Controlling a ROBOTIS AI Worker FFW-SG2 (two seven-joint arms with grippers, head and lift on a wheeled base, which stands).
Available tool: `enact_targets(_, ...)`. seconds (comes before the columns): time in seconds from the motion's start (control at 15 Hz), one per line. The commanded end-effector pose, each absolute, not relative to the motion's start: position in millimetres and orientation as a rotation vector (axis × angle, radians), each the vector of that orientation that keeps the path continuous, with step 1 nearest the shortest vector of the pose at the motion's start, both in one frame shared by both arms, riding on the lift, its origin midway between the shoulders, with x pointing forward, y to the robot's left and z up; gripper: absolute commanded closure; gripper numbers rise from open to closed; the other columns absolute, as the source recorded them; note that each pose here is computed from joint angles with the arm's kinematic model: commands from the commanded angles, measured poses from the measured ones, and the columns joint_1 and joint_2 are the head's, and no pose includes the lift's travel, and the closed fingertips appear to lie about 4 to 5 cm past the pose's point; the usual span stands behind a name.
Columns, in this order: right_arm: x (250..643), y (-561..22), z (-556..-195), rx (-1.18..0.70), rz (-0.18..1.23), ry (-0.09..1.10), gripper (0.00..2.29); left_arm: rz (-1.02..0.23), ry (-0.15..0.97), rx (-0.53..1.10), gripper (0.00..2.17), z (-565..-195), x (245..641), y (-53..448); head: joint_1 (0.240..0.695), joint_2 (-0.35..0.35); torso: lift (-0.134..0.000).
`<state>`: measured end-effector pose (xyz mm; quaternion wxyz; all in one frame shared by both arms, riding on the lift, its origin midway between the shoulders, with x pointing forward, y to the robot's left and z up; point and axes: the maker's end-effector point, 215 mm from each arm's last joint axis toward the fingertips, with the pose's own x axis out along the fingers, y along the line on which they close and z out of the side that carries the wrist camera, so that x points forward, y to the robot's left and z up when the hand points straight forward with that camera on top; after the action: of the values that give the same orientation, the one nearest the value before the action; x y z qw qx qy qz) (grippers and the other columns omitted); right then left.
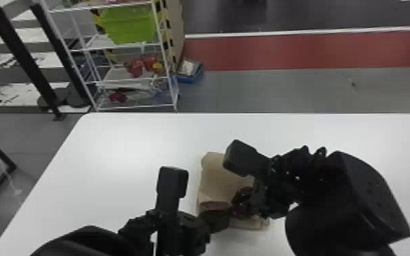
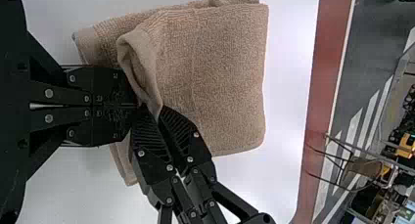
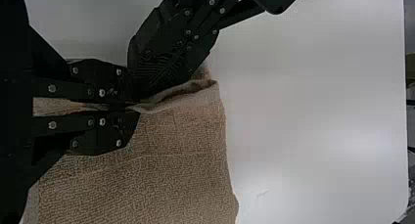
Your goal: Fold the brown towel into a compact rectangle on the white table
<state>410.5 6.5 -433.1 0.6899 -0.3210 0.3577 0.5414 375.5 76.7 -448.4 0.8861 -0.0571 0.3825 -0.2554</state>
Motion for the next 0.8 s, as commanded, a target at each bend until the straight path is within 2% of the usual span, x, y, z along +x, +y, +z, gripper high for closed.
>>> enact_targets(0.0, 412.4, -0.6, -428.3, -0.684, 1.199, 0.794, 0.0, -0.53, 0.796, -0.119, 2.14, -448.9, 375.8, 77.5, 0.695, 0.122, -0.122)
enact_targets(0.2, 418.5, -9.0, -411.2, -0.626, 1.187, 0.756, 0.04, -0.531, 0.798, -0.119, 2.14, -449.5, 374.9, 76.8, 0.695, 0.112, -0.122)
enact_targets(0.6, 446.1, -46.2, -355.7, -0.337, 1.156, 0.648, 0.04, -0.539, 0.804, -0.123, 2.14, -451.6, 368.2, 73.0, 0.695, 0.072, -0.122)
enact_targets(0.67, 452.9, -55.3, -347.3, -0.299, 1.144, 0.624, 0.09, -0.543, 0.801, -0.123, 2.14, -450.0, 367.6, 71.3, 0.695, 0.063, -0.122)
enact_targets(0.73, 455.6, -59.2, -345.3, -0.276, 1.146, 0.608, 0.28, -0.545, 0.8, -0.124, 2.14, -447.9, 365.6, 70.6, 0.695, 0.053, -0.122)
